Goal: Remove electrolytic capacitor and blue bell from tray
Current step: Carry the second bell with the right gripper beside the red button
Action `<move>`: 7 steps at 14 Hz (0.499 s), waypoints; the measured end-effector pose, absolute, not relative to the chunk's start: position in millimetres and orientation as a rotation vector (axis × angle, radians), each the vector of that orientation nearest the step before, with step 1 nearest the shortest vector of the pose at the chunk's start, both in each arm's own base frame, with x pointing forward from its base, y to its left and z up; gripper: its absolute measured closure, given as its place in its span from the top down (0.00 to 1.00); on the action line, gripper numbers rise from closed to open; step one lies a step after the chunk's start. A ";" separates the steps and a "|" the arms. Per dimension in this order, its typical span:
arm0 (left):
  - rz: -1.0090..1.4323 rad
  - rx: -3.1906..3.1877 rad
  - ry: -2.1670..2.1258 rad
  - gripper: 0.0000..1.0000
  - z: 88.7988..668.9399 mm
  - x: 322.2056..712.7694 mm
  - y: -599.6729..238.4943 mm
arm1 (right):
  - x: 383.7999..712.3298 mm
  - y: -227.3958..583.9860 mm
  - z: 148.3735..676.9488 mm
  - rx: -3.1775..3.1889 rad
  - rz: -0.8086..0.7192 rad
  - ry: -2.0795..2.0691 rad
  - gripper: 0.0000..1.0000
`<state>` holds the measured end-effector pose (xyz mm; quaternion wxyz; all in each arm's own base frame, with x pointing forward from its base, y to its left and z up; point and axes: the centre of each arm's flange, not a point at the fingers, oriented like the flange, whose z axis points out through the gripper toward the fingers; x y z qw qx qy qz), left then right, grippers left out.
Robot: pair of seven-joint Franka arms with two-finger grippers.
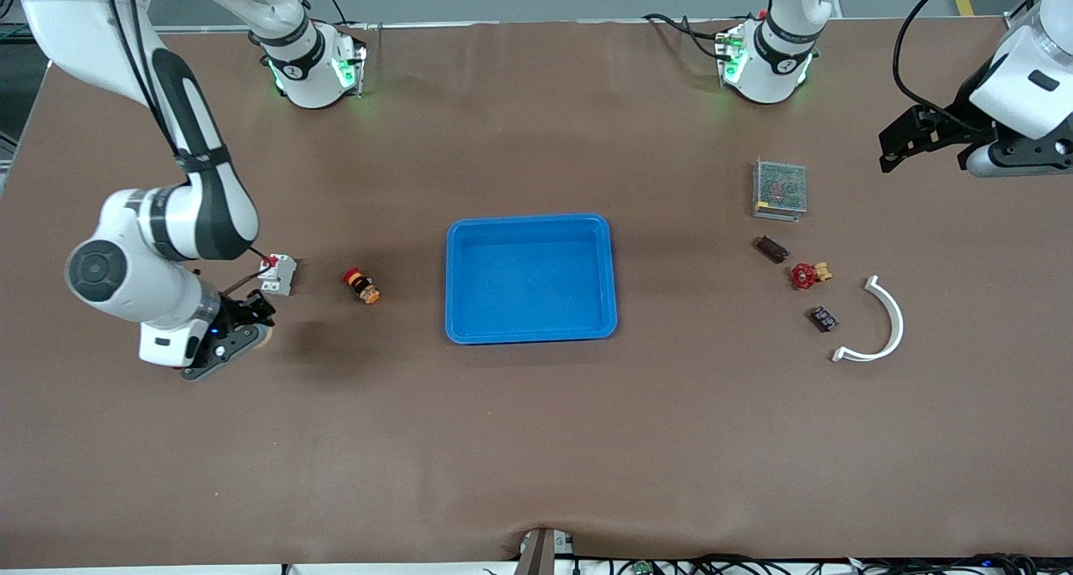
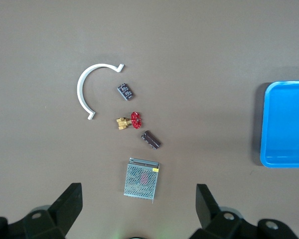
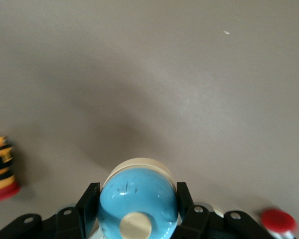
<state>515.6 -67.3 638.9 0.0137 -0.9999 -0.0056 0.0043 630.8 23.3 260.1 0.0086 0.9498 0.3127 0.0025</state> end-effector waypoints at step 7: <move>0.024 -3.114 -0.019 1.00 635.5 516.9 -66.8 | 616.1 50.9 206.6 3.017 0.042 0.969 0.67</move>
